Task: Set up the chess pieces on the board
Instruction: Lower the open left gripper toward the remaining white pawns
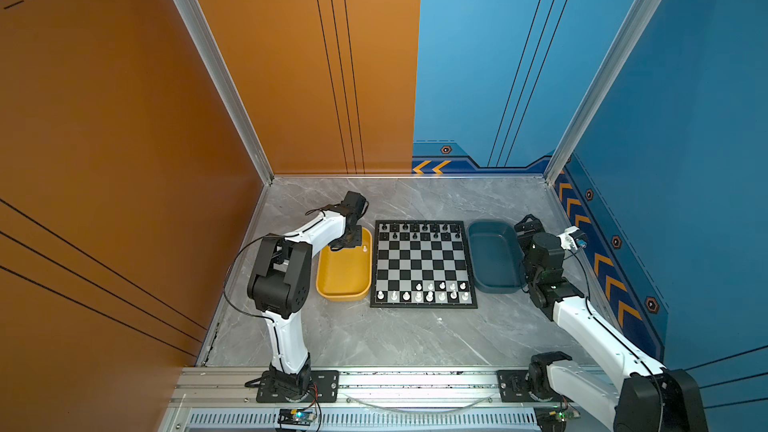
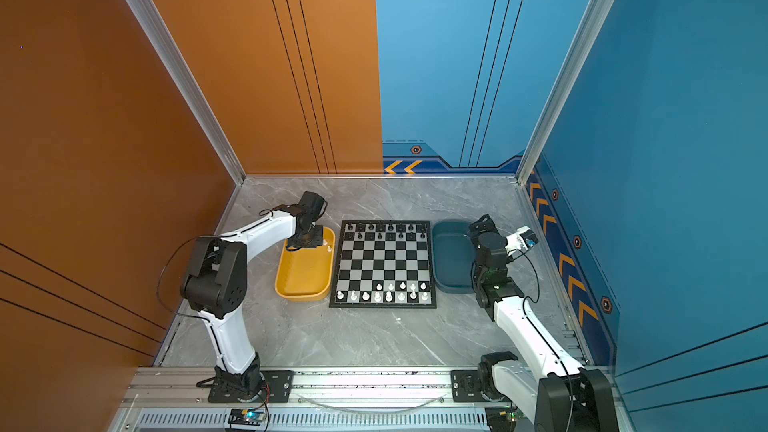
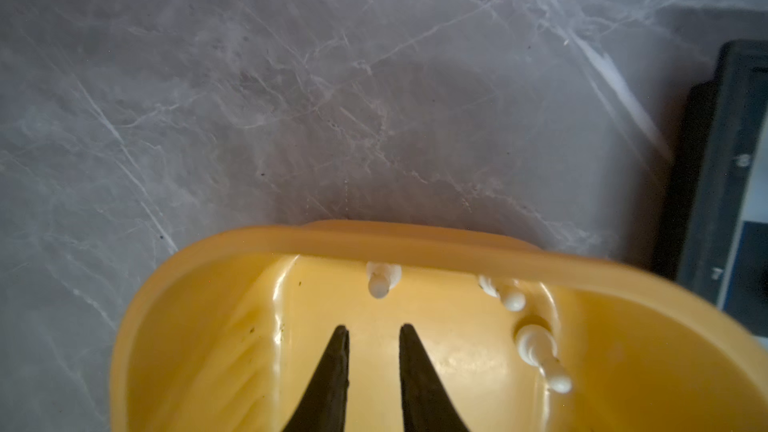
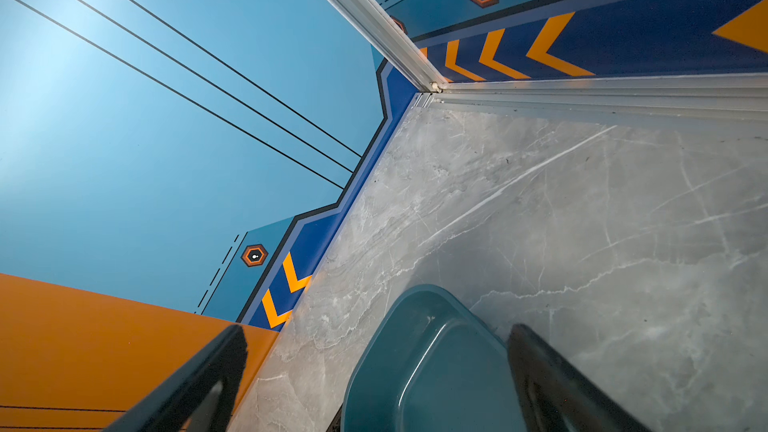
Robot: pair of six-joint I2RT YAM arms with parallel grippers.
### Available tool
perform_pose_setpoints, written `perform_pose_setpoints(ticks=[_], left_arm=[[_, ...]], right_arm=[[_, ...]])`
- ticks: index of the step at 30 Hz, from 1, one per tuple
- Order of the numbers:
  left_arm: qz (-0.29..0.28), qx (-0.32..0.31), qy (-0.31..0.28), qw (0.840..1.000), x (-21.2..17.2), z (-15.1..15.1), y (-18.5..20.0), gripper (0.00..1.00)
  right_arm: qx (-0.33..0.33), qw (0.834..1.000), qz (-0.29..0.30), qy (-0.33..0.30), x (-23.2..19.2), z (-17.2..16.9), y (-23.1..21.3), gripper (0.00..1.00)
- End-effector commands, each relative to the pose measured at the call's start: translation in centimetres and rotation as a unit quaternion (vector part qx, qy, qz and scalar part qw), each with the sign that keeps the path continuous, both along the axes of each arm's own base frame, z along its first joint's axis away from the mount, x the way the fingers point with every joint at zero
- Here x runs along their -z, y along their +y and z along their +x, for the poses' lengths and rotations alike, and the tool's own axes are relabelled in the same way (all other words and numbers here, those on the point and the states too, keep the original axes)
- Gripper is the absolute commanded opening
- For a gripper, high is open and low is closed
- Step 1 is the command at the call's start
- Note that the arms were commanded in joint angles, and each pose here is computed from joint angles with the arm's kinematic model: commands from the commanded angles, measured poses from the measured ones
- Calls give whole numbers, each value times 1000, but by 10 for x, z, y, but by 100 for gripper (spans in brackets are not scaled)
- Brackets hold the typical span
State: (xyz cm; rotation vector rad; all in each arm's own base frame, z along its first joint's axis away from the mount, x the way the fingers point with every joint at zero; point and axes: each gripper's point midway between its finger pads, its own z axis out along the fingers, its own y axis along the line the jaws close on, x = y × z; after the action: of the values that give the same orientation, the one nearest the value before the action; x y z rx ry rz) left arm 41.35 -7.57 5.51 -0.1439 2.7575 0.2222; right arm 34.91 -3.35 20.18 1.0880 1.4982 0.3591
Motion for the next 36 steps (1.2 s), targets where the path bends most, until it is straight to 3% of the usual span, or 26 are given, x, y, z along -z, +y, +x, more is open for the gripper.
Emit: perform_pose_setpoints(ticks=[1,36], left_arm=[[2,-15,-9,1000,1,9,5,23],[-4,-18,-3,1000,15,17,1,7]], right_arm=[[3,1000,4,-18,-13,6,-1,100],[-4,1000,6,-11,-10,10,2,100]])
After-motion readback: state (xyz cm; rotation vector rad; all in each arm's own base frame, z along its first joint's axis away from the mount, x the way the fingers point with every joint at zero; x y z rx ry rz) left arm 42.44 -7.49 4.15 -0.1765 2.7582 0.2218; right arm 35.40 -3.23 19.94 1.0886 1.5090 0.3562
